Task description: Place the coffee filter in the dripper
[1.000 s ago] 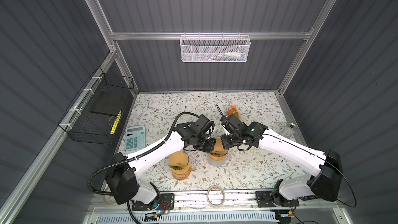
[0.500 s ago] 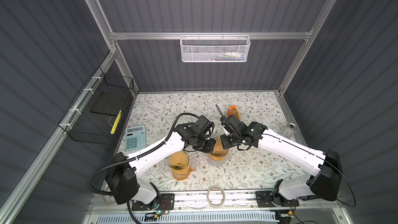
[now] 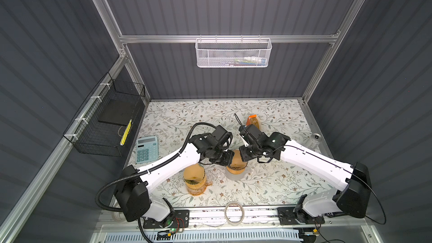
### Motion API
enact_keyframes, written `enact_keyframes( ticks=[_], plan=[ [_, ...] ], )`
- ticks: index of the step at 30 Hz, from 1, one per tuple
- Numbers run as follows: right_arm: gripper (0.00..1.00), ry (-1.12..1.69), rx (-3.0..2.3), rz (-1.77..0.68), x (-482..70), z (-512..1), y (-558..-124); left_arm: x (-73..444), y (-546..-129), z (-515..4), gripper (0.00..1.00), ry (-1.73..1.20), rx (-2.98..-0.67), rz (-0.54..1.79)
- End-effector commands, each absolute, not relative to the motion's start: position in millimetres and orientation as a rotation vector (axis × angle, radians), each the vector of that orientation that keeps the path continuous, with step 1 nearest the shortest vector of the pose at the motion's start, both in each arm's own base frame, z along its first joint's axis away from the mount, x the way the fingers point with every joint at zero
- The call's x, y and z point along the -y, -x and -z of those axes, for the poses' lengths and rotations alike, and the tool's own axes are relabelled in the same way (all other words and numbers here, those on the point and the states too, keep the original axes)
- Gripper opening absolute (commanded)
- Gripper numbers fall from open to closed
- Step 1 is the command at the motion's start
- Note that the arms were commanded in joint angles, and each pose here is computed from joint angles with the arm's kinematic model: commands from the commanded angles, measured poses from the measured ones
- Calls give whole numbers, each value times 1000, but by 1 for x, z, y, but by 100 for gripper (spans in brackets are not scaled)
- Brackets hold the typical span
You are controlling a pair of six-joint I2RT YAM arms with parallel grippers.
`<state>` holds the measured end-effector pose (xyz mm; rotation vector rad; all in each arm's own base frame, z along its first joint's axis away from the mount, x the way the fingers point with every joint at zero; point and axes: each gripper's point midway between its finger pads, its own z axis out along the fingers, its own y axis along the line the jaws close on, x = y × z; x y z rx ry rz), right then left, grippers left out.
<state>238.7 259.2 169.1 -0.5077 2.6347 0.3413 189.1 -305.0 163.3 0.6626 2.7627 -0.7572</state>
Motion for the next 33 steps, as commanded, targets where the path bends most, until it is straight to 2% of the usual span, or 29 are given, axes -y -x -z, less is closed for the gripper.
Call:
enact_keyframes(
  ticks=[1,21,33],
  plan=[
    [0,522,-2657,-319,-258,-160,-235,304,-186,-168,2,-655,-2750,768],
    [2,514,-2628,-350,-259,-177,-235,305,-193,-185,3,-639,-2696,775],
    [14,502,-2597,-391,-259,-191,-233,308,-194,-194,3,-635,-2666,804]
  ],
)
